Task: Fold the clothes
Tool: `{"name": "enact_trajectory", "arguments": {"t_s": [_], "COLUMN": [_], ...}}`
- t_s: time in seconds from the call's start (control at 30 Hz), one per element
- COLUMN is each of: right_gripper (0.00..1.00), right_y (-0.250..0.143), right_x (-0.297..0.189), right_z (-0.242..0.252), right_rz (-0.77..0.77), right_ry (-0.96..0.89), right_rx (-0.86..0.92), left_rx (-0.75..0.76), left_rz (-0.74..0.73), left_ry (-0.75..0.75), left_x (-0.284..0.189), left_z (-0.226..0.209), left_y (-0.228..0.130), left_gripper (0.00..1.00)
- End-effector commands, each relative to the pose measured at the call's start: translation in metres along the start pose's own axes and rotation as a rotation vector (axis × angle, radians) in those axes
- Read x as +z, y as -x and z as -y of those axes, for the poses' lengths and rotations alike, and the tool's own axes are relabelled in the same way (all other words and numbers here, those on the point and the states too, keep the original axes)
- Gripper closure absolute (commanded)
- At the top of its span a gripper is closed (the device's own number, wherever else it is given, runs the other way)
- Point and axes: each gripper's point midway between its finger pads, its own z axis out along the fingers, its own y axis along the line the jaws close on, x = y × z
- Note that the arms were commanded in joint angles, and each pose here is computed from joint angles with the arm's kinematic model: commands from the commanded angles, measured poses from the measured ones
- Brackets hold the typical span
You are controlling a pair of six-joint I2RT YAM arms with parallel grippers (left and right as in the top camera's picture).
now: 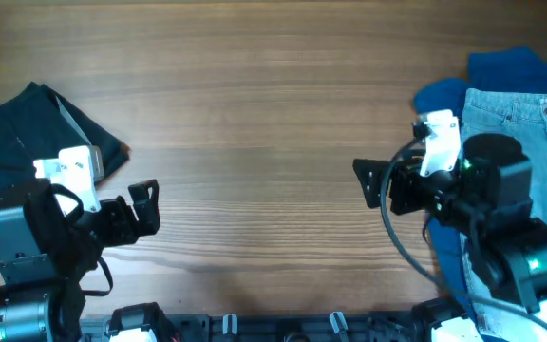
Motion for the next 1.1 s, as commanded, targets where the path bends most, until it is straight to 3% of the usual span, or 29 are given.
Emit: {"name": "enact_trajectory", "arguments": {"t_s": [0.0, 0.1, 0.23, 0.4, 0.5, 0.63, 0.83, 1.07], "right_gripper": [0.0, 0.0, 0.0, 0.0, 0.0, 0.0, 0.0, 0.0], "right_y": [0.001, -0.006, 0.018, 0.058, 0.063, 0.04, -0.023, -0.052], "right_x": [0.014, 0.027, 0.024, -0.032, -0.056, -0.063, -0.024, -0.001], "right_z": [0.008, 0.021, 0.016, 0.021, 0.033, 0.051, 0.078, 0.088], "right_rz": [-0.039, -0.089, 0.016, 0.304, 0.428, 0.526, 0.618, 0.753], "right_ry": [-0.033, -0.095, -0.073, -0.17, -0.258, -0.29, -0.245, -0.189], "right_rx": [0.19, 0.215, 0.157, 0.0, -0.038, -0.05, -0.033, -0.052], "left_rx": [0.012, 0.012, 0.012, 0.012, 0.012, 0.012, 0.012, 0.012], "left_rz": [-0.002, -0.002, -0.002, -0.002, -0.002, -0.002, -0.002, -0.002], "left_ry": [0.009, 0.009, 0.009, 0.009, 0.009, 0.009, 0.009, 0.009], "left_x": [0.001, 0.001, 0.001, 0.001, 0.001, 0.001, 0.001, 0.001], "left_z": [-0.001, -0.001, -0.001, -0.001, -0.001, -0.001, -0.001, -0.001], "left_y": [0.0, 0.0, 0.0, 0.0, 0.0, 0.0, 0.0, 0.0], "left_gripper": [0.0, 0.0, 0.0, 0.0, 0.0, 0.0, 0.0, 0.0]}}
